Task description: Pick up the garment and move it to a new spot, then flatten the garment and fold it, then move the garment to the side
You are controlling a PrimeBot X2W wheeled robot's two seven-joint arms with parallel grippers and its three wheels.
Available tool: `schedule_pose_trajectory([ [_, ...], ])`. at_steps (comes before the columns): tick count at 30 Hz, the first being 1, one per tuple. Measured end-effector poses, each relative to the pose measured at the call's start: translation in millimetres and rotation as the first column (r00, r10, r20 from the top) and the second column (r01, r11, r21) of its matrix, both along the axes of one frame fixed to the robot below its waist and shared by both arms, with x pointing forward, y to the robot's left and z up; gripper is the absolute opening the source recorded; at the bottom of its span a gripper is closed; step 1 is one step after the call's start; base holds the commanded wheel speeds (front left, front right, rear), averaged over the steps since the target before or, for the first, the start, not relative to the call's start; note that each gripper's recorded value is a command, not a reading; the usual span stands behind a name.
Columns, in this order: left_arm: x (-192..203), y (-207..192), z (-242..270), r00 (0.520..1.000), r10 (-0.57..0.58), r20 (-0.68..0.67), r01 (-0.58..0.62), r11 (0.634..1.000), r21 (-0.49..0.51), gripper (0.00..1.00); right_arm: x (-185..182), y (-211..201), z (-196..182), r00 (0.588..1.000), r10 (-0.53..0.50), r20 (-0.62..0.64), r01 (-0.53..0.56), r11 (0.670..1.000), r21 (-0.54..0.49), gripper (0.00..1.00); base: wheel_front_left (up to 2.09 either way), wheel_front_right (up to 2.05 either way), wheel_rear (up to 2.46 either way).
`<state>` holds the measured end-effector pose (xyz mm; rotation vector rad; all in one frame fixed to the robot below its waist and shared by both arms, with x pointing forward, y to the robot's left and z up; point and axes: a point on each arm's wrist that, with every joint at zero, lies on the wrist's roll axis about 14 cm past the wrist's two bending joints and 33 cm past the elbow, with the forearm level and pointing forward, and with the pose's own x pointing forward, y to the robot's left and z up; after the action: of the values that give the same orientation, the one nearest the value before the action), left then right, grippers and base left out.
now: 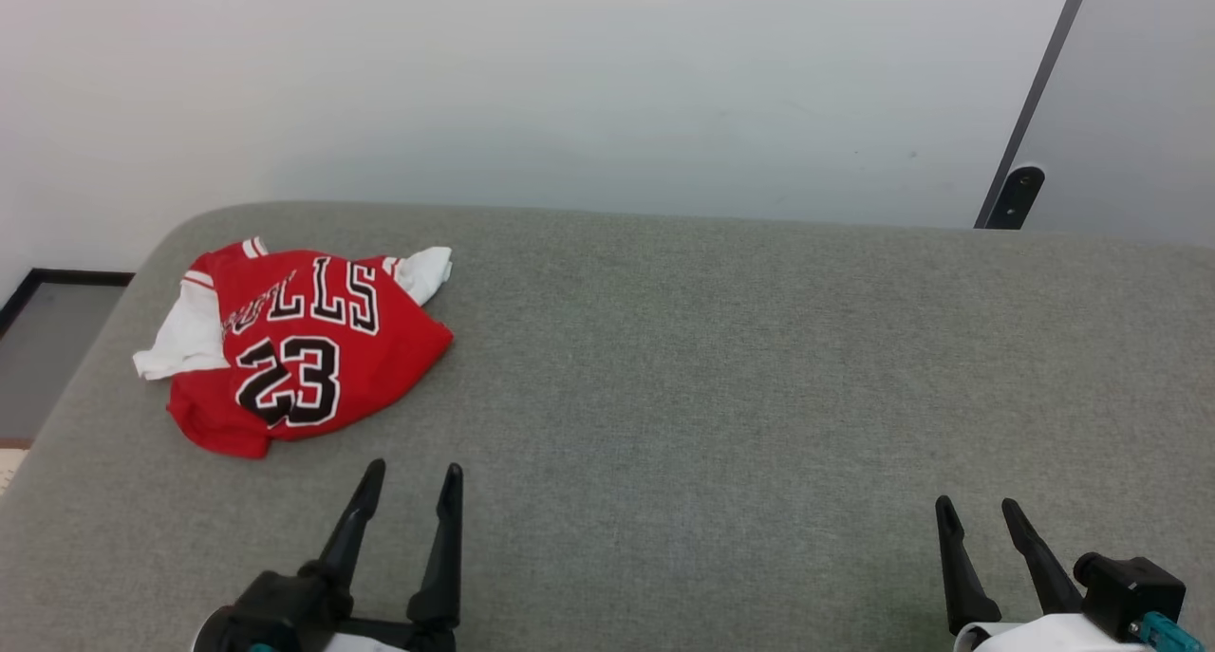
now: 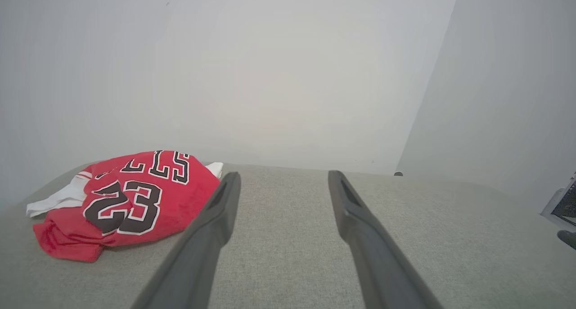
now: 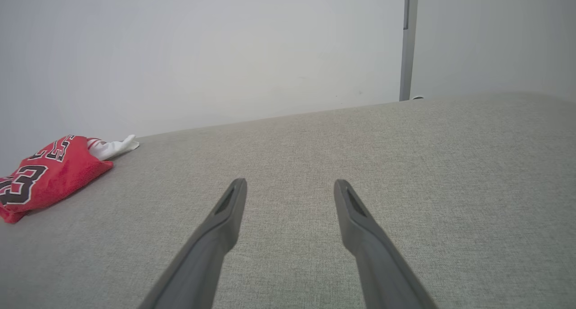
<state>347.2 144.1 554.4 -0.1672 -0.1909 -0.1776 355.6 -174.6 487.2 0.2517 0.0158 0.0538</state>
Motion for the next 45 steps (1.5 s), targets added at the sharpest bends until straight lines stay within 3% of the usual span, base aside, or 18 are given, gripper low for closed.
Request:
schedule_pose_trajectory([
  [34, -13, -20, 14, 0.993, -0.054, 0.107, 0.034, 0.984, 0.177, 1.0, -9, 13, 13, 0.995, 0.065, 0.081, -0.046, 0.975, -0.218, 1.0, 0.0, 0.0, 0.0],
  [45, -23, 18, 7, 0.994, 0.063, 0.087, -0.076, 0.984, 0.161, 1.0, -6, 45, 11, 0.983, 0.167, 0.07, -0.148, 0.963, -0.223, 1.0, 0.0, 0.0, 0.0],
])
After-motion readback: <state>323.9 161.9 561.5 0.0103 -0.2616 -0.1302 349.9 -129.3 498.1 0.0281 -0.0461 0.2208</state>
